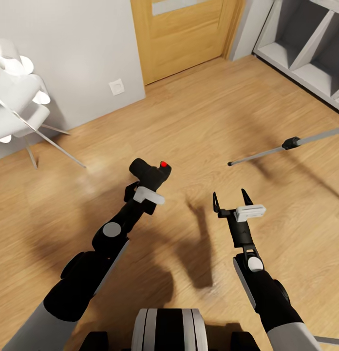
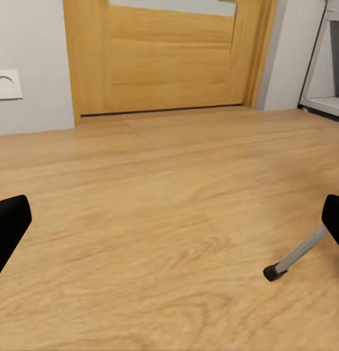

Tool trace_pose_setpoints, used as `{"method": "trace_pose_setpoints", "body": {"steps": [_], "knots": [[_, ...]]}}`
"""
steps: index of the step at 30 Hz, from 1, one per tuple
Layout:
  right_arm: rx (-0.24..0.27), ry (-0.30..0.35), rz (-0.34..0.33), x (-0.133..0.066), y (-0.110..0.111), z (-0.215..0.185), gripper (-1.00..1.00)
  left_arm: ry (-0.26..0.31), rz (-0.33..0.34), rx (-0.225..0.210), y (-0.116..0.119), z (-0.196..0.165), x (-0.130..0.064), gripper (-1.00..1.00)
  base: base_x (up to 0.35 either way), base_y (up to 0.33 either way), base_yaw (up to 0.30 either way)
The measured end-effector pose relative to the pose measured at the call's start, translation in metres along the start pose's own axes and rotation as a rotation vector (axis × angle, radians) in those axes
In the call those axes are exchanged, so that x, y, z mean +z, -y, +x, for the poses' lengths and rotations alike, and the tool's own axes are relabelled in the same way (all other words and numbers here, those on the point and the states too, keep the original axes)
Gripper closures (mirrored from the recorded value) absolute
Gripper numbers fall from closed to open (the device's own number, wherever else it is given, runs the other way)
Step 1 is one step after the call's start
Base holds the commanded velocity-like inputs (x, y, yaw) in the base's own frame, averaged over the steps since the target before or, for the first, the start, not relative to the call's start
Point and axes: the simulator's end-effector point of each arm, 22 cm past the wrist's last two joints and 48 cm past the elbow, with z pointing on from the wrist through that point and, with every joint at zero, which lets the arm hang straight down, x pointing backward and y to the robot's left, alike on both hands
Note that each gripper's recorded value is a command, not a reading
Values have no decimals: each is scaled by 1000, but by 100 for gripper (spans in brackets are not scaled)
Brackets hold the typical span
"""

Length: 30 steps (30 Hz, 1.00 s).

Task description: Attach the digital camera to the camera tripod in the bedroom.

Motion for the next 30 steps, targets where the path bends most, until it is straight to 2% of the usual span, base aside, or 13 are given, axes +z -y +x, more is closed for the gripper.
{"method": "trace_pose_setpoints", "body": {"steps": [1,6,13,23,30], "knots": [[0,-4,-2,-3,-1,0,-100,1,-18,-4,-9,-2,-1,100,0,0,0],[-1,9,-5,-4,-2,-10,-100,19,-30,-9,-15,-15,-6,100,0,0,0],[-3,35,-4,-2,-1,-28,-100,42,-41,-4,-19,-32,-14,100,0,0,0],[-7,74,-2,2,1,-55,-100,37,-56,8,-25,-48,-26,100,0,0,0],[-10,102,0,4,3,-74,-100,61,-65,15,-27,-65,-35,100,0,0,0]]}}
